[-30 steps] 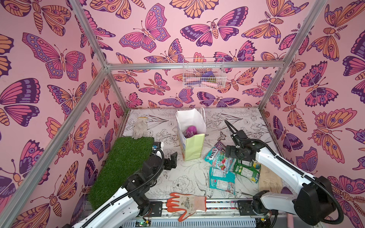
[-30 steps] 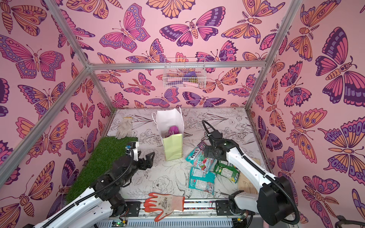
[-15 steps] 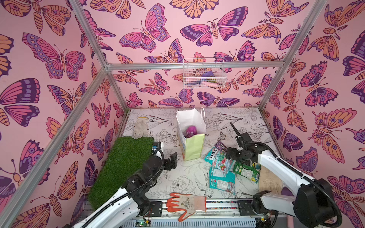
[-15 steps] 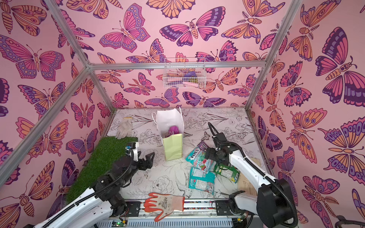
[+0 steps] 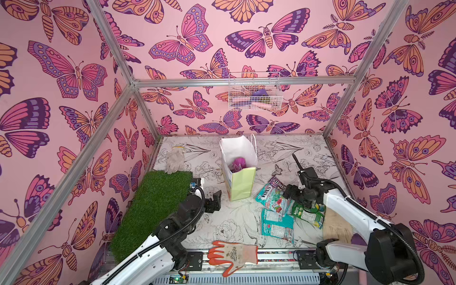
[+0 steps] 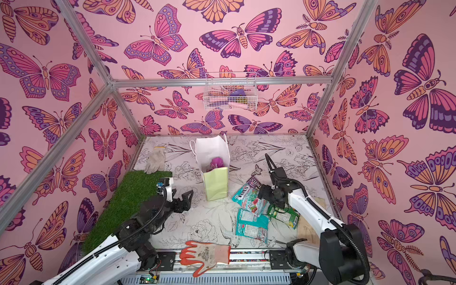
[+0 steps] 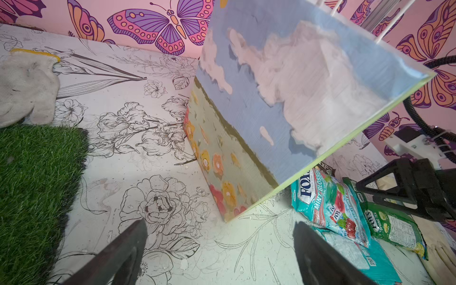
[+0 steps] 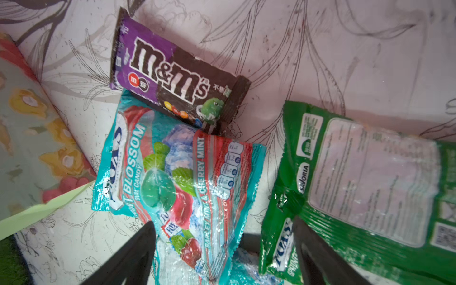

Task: Place the snacks into the paper bag
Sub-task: Pick up the snack at the center of the table.

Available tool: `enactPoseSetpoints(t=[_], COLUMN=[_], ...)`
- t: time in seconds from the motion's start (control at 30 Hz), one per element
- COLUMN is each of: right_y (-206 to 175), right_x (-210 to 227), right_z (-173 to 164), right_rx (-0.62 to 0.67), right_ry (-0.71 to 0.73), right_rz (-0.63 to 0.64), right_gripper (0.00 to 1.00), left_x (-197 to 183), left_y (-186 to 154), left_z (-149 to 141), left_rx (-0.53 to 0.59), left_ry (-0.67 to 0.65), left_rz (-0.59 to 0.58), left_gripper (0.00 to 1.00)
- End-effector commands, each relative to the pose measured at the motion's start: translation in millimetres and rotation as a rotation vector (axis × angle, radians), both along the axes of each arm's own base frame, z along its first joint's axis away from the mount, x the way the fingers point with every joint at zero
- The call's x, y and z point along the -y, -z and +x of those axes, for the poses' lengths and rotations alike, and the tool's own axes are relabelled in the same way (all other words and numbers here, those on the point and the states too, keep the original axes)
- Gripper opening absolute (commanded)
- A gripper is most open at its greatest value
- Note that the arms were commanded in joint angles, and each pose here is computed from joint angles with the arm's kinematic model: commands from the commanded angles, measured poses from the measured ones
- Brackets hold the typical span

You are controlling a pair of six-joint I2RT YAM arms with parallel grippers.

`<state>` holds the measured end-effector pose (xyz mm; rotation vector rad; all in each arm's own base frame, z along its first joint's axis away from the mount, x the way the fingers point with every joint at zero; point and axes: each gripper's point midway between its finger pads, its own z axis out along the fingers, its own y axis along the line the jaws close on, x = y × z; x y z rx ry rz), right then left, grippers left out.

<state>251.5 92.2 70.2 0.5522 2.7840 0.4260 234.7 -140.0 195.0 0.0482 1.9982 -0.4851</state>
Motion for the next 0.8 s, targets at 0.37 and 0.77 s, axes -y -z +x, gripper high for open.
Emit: enactPoseSetpoints(t=[0.37, 0.77], right_y=[7.0, 19.1], right_x=[-10.0, -15.1], right_z=[2.7, 3.6], right_rx=[0.009, 0.0], right_ry=[0.018, 0.028], right_rz=[0.102, 0.141], right_gripper=[0.86, 0.86], left_x=[2.0, 2.2], left_y=[4.6, 3.2], left_z=[-1.6, -2.0], left_rx=[-0.007, -0.004], left_ry=[0.009, 0.01], left_rz=[-0.008, -0.014], left_gripper=[0.94, 0.94])
